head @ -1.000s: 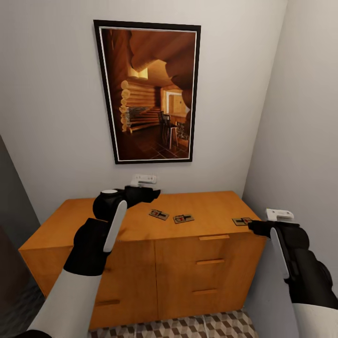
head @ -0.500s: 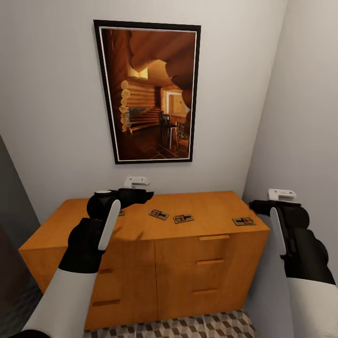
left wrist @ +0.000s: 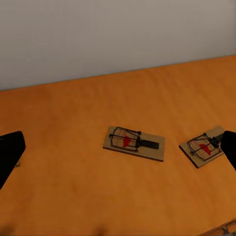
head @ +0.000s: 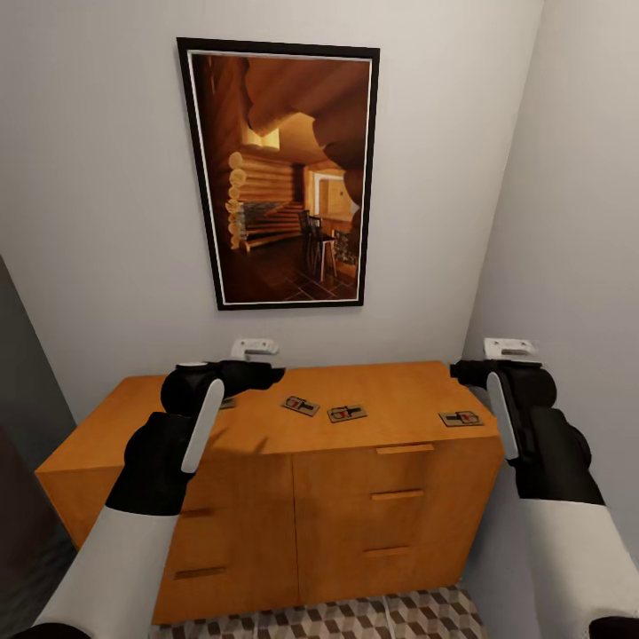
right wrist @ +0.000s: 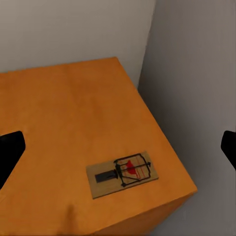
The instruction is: Take the four mousetraps from the cabinet in the bathroom and place them on the bathroom floor. Make sure all four end up on the same floor surface, and ensure that at least two of them are either under or directly next to the same bathroom sink.
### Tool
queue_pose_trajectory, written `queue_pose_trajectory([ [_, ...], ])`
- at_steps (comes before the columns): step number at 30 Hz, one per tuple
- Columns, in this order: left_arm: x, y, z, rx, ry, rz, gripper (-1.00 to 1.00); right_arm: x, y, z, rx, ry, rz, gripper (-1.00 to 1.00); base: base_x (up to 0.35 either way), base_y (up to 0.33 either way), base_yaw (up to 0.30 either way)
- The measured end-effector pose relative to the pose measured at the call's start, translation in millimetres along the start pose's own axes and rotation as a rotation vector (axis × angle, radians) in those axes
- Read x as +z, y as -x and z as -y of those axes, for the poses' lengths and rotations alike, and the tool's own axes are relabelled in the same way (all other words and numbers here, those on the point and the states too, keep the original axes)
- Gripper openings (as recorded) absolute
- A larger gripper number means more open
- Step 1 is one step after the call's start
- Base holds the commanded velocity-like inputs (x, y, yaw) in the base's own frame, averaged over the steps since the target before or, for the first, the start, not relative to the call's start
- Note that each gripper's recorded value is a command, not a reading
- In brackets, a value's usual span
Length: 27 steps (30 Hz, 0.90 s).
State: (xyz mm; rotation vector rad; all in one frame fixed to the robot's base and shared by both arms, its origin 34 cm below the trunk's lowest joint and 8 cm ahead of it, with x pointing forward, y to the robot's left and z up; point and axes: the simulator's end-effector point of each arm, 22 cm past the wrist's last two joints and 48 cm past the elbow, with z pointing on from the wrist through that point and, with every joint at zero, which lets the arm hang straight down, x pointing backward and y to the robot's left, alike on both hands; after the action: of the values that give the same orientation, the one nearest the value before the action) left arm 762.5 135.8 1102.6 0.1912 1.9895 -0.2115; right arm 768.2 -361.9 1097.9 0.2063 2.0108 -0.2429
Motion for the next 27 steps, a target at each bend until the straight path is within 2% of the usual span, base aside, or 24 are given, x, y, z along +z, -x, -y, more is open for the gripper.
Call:
queue_pose_trajectory([
  [5,0.1,-2,-6,0.005,0.008,-0.005,1.00,7.2,-8,-33,-0.035,0.042,-0.036,1.00,0.000,0.000,0.000],
  [10,0.3,-3,-8,0.006,0.011,-0.007,1.00,12.3,-17,-47,-0.048,0.059,-0.066,1.00,0.000,0.000,0.000],
  [17,0.4,-3,-10,0.007,0.015,-0.009,1.00,14.5,-22,-57,-0.058,0.074,-0.083,1.00,0.042,0.000,0.000],
  [27,0.2,-4,-14,0.007,0.021,-0.010,1.00,14.8,-24,-64,-0.058,0.091,-0.090,1.00,0.164,0.000,0.000],
])
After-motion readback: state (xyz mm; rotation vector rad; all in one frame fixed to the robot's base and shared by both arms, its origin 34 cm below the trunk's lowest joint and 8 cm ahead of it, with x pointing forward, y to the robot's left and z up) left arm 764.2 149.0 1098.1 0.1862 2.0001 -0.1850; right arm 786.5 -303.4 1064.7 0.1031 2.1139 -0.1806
